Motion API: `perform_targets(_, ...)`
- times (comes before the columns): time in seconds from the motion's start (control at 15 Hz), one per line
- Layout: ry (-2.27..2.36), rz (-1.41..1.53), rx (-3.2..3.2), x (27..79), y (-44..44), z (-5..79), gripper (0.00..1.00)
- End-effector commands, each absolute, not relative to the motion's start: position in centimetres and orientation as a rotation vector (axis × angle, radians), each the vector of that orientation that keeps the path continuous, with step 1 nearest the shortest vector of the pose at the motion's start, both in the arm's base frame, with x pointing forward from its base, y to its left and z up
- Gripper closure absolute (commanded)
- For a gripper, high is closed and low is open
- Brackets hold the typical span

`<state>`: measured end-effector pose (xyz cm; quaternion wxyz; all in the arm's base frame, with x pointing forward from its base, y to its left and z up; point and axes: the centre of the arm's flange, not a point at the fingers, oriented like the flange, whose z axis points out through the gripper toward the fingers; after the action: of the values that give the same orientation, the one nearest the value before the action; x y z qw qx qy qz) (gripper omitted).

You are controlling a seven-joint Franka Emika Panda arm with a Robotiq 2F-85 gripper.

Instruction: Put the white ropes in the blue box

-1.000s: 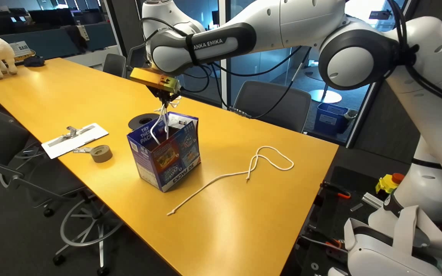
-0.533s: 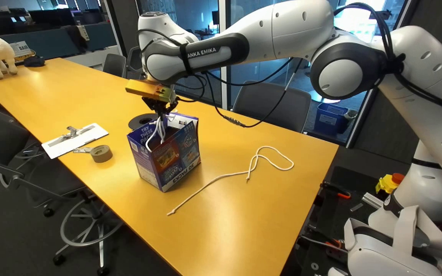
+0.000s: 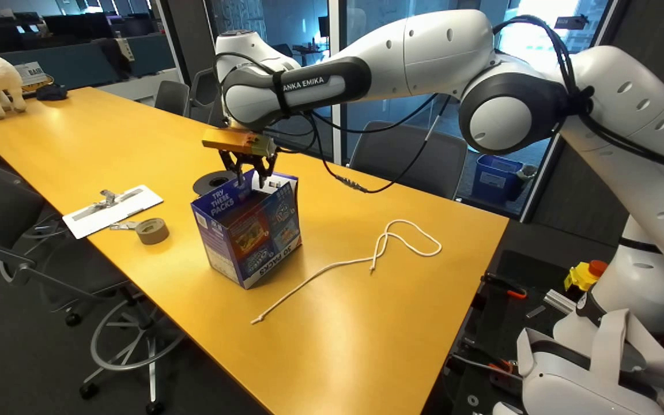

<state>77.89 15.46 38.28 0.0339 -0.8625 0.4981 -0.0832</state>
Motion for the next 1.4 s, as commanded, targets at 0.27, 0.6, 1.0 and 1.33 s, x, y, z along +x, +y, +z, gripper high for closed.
perform_targets(0.27, 1.496, -0.236, -2.699, 72.5, 11.2, 44.4, 0.0)
perform_targets(0.6, 1.333, -0.22, -2.842, 67.0, 9.4, 48.4, 0.0)
perform_targets(1.0, 1.32, -0.231, -2.947, 60.7, 6.5, 49.7, 0.0)
perform_targets(1.33, 1.298, -0.21, -3.019, 56.1, 3.1, 46.5, 0.0)
